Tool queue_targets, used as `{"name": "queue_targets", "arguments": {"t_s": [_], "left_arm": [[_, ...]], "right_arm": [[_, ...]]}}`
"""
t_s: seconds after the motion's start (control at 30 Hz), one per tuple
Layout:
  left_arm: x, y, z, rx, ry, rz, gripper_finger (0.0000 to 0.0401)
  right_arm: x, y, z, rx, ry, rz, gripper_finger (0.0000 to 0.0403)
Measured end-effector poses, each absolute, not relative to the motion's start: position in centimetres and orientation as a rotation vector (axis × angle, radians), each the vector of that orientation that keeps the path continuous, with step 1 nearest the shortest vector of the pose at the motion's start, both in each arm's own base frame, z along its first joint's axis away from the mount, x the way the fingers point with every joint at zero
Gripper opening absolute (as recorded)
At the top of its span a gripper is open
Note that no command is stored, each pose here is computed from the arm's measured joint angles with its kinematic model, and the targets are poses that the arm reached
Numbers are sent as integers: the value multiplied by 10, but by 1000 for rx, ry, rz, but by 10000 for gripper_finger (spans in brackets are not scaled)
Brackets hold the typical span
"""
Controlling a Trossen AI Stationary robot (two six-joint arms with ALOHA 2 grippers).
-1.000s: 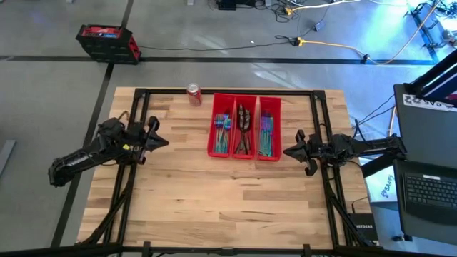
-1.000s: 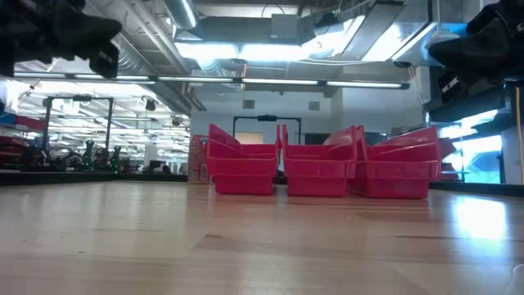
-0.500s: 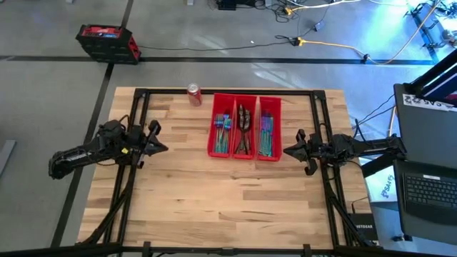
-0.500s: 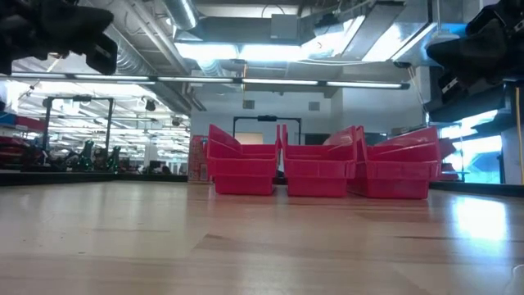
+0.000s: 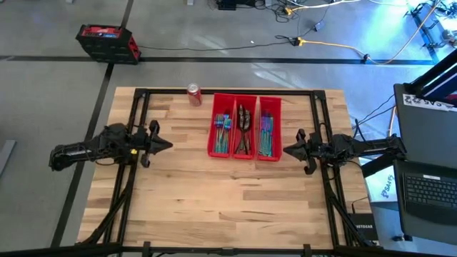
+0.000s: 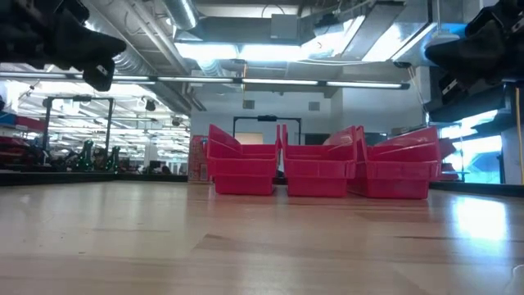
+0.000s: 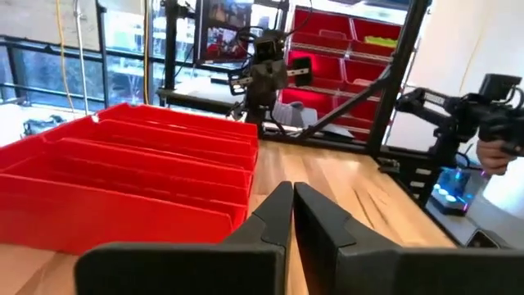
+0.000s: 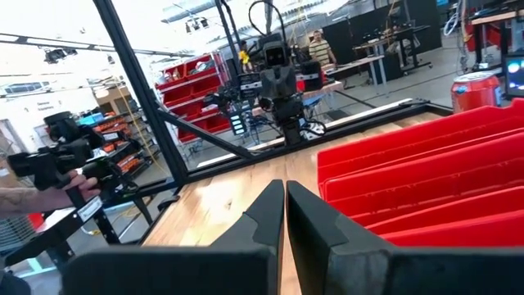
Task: Sort silverware
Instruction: Return to Home Position
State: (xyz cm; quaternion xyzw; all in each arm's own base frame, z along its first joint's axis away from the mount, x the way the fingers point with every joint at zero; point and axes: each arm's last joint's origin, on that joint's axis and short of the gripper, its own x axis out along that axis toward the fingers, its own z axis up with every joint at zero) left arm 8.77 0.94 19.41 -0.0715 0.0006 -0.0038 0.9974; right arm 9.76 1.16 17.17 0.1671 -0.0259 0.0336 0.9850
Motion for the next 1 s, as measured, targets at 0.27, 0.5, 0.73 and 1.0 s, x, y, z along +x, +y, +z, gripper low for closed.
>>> {"name": "queue_targets", "arguments": {"t_s": [0.27, 0.5, 0.73, 1.0], "left_arm": [[88, 11, 197, -39, -41, 39, 0], [88, 12, 198, 13, -52, 84, 0], [94, 15, 177, -35, -44, 137, 0], [95, 13, 179, 124, -122, 132, 0]], "right_arm": [[98, 11, 171, 335, -52, 31, 0], [98, 10, 171, 336, -55, 9, 0], [98, 10, 171, 327, -56, 1, 0], [98, 8, 171, 326, -66, -57, 0]]}}
